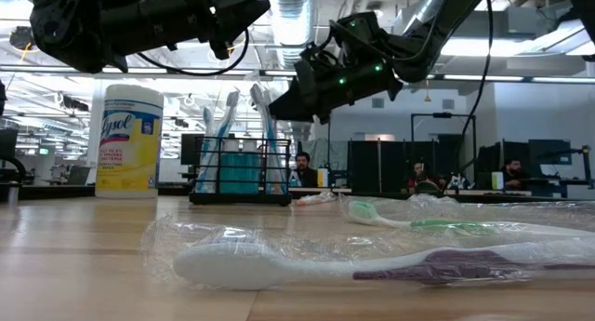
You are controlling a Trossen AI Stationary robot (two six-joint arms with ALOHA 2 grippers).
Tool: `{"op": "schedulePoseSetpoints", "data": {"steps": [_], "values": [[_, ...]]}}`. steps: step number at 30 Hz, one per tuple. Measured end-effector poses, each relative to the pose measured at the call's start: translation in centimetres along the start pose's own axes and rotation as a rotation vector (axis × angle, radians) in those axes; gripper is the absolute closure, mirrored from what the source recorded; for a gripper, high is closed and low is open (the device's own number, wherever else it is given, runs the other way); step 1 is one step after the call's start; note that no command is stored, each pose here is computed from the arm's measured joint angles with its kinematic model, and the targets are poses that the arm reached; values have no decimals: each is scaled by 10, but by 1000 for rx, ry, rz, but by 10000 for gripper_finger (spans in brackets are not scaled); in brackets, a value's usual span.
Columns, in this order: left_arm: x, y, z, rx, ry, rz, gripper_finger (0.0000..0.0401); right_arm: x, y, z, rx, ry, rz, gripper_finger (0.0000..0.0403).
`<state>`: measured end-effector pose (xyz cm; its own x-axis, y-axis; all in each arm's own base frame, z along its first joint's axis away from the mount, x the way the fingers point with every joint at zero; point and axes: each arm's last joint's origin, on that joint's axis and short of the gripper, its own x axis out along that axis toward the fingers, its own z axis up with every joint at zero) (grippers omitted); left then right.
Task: Pick & Place toothbrushing station
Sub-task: Put the right orange toothbrush into the mesh organizer, then put the top green toothbrush into the mesh organizer
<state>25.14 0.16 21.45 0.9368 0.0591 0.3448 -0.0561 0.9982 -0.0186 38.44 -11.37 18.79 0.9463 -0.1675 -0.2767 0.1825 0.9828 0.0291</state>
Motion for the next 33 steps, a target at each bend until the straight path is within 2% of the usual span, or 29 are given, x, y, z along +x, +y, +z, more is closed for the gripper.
{"op": "schedulePoseSetpoints", "data": {"steps": [6,17,28,33], "values": [[0,0,0,0,0,-3,256,-1,0,-1,-2,26,0,247],[0,0,0,0,1,-3,256,-36,3,27,-37,129,0,252],[0,0,0,0,3,2,256,-81,7,26,-44,449,12,262],[0,0,0,0,3,2,256,-98,7,27,-34,534,12,259]]}}
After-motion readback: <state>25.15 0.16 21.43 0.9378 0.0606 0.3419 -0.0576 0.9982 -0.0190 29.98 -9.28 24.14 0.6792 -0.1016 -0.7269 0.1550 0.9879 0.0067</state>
